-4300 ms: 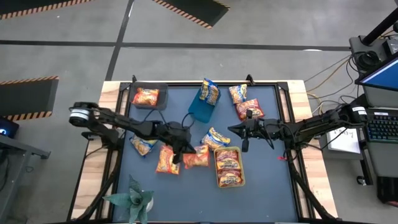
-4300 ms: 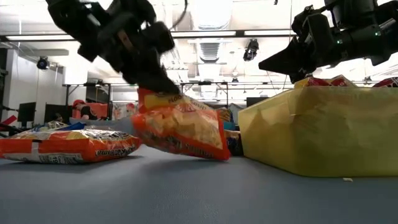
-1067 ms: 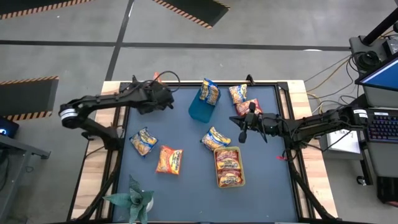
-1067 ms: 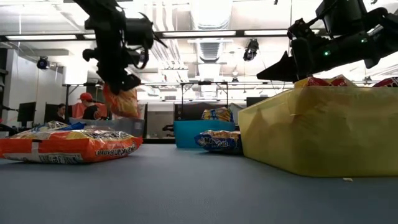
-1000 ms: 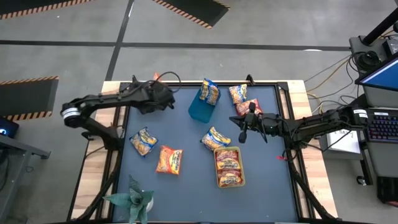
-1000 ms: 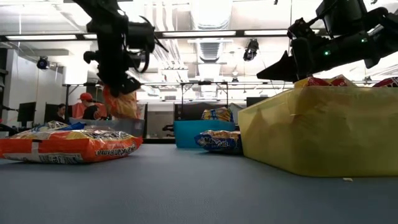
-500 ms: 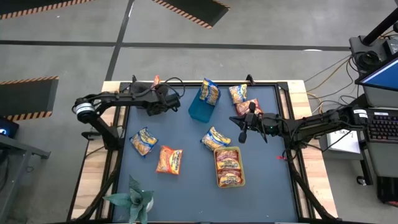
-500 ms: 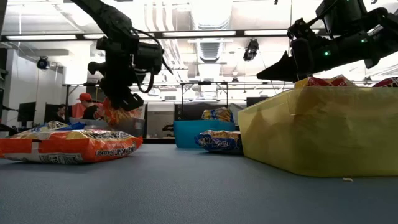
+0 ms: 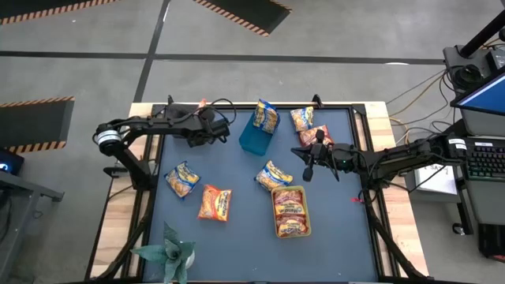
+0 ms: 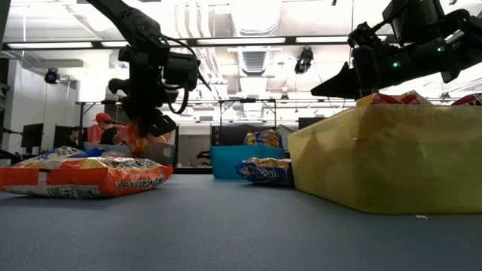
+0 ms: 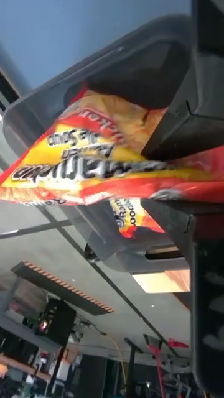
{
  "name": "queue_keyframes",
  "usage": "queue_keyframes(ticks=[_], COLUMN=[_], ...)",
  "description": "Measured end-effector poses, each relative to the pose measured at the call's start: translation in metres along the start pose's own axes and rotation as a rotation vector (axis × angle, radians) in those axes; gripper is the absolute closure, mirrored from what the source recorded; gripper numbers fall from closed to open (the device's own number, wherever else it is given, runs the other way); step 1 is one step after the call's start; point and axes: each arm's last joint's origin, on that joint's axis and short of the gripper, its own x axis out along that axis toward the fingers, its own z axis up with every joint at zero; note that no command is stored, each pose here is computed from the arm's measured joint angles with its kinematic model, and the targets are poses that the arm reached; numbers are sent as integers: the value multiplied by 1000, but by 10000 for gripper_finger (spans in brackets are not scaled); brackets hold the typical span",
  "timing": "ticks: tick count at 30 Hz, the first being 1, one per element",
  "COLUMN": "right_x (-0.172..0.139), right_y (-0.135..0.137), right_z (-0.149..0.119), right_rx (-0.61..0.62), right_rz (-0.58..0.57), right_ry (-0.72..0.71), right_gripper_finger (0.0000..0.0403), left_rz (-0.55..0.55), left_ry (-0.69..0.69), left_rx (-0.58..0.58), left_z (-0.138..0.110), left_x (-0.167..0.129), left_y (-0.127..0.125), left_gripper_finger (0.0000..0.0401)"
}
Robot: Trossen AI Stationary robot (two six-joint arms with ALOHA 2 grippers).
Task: Sort Maruchan noodles
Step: Put the orange noodle pack into the black bin
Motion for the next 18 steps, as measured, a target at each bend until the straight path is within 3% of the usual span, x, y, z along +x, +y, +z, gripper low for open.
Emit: queue_keyframes(ticks=[7, 18], right_x=[0, 0], right_y=[0, 0], right_z=[0, 0], right_rx=[6, 7], right_rz=[0, 0], right_ry=[0, 0], right_gripper_finger=[394, 394], left_rz=[-37, -126], left_ry=[7, -27], left_rx=[20, 52], left_z=[-2, 6], left_x=[-4, -25], left_y=[-3, -10], left_gripper_finger=[280, 275])
